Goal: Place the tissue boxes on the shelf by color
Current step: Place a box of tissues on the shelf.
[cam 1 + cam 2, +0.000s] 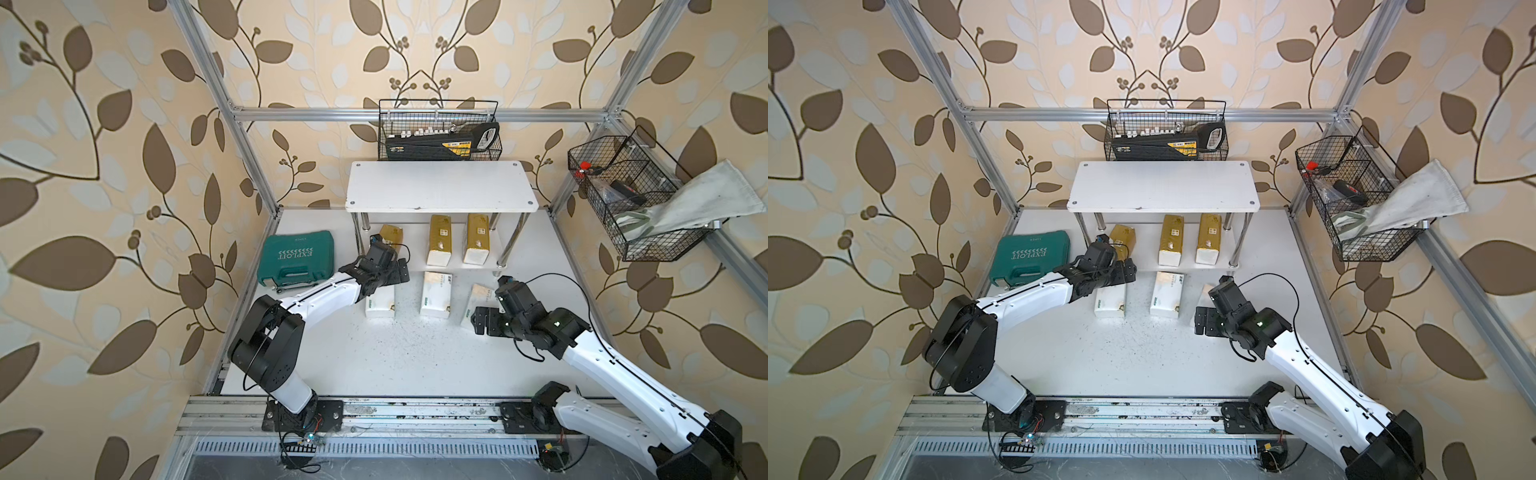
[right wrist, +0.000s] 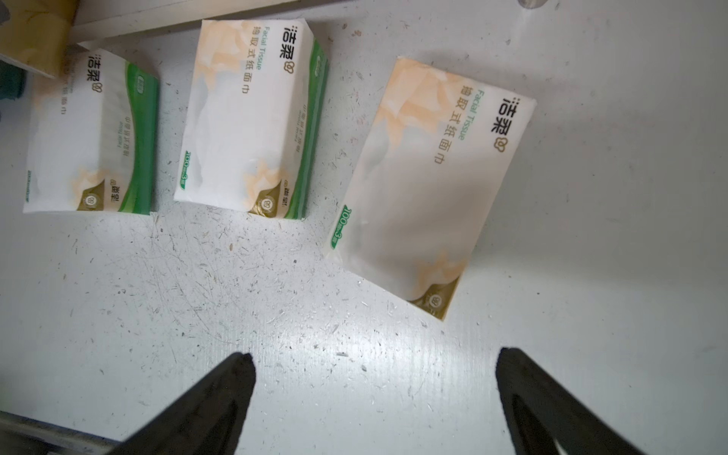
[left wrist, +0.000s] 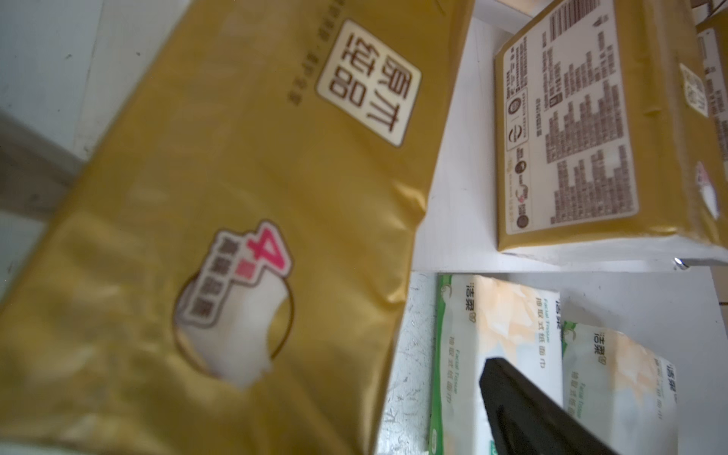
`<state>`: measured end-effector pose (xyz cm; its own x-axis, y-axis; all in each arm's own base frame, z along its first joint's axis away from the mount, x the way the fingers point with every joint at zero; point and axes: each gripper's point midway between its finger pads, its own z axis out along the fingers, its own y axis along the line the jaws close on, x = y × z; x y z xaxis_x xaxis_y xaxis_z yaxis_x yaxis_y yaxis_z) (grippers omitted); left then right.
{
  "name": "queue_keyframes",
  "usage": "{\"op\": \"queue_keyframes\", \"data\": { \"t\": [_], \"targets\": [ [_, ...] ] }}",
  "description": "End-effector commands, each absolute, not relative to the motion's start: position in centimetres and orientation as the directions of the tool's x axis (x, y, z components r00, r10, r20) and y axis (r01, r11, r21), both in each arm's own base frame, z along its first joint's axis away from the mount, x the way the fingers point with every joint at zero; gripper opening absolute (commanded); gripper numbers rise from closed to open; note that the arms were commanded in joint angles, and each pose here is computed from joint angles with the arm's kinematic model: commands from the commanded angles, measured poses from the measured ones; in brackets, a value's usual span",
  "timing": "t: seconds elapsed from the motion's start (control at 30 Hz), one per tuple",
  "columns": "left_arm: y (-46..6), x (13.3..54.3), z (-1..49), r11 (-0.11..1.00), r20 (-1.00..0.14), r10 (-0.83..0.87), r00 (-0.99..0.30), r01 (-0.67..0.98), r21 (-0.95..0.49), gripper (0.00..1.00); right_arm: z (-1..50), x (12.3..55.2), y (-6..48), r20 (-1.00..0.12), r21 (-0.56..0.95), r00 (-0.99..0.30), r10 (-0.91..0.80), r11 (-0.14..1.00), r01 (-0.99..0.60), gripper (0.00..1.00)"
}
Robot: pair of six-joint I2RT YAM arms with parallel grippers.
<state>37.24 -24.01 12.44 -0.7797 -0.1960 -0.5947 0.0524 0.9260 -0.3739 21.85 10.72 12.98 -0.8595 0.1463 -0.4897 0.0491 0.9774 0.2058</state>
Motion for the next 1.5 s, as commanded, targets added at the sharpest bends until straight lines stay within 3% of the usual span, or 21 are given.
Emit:
{"op": "queue_keyframes", "data": {
  "t": [0.0, 1.2, 1.47],
  "targets": [
    [-25.5, 39.0, 14.6, 0.908, -0.634, -0.192, -0.749, 0.11, -0.405, 0.99, 12.8, 21.3, 10.1, -0.481, 0.186, -0.866, 0.138, 0.981, 0.053, 0.99],
    [-29.6, 41.4, 14.6, 0.867, -0.61, -0.203, -0.766, 0.149, -0.476, 0.99, 12.8, 20.5, 9.0, -0.475, 0.183, -0.866, 0.156, 0.98, 0.076, 0.99],
    [-29.3, 39.5, 16.8, 0.868, -0.615, -0.182, -0.767, 0.169, -0.467, 0.99, 13.1, 20.7, 9.0, -0.477, 0.199, -0.861, 0.178, 0.976, 0.091, 0.99]
  ]
}}
